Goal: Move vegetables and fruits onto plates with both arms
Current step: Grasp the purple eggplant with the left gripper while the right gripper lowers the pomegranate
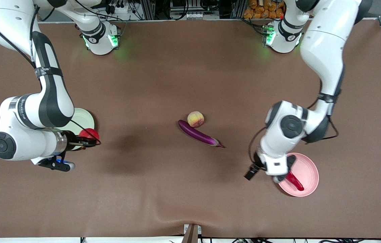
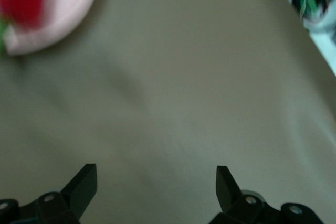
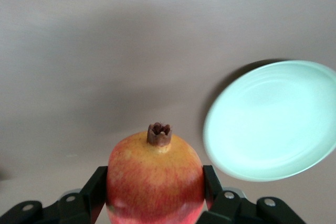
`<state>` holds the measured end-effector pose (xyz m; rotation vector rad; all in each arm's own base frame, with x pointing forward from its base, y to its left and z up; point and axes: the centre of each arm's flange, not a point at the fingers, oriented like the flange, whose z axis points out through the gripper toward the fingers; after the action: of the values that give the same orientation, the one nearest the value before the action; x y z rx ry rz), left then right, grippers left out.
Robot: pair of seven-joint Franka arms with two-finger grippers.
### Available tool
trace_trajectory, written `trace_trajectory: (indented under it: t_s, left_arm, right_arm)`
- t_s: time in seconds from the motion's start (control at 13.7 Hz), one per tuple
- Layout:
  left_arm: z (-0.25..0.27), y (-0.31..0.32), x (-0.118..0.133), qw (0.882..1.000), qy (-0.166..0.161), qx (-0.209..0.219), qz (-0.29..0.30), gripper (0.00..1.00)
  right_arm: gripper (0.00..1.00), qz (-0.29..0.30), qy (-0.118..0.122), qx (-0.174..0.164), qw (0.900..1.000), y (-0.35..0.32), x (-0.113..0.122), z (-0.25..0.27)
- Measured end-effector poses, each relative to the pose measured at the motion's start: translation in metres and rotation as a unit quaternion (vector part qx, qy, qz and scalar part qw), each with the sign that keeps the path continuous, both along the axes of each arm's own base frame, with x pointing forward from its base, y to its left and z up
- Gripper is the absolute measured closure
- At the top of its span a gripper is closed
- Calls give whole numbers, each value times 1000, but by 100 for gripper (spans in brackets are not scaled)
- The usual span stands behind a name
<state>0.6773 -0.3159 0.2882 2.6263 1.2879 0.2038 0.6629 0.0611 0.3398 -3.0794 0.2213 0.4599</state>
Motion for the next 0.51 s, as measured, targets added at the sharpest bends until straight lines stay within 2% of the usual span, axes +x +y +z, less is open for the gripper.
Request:
trace_trajectory:
  t_s: [0.15,0.29,0.51]
  left_arm:
    - [-5,-67,-38,999,16,-13,29,0]
    - [-17,-121,-76,999,32,-16,40,0]
    - [-50,-159,-111,997,53,-3,50,0]
  right_arm:
    - [22,37,-13,3,999,-24,-34,-31]
    - [22,63,-12,13,998,-60,-74,-55]
    - [22,88,-19,25,996,-126,-121,-78]
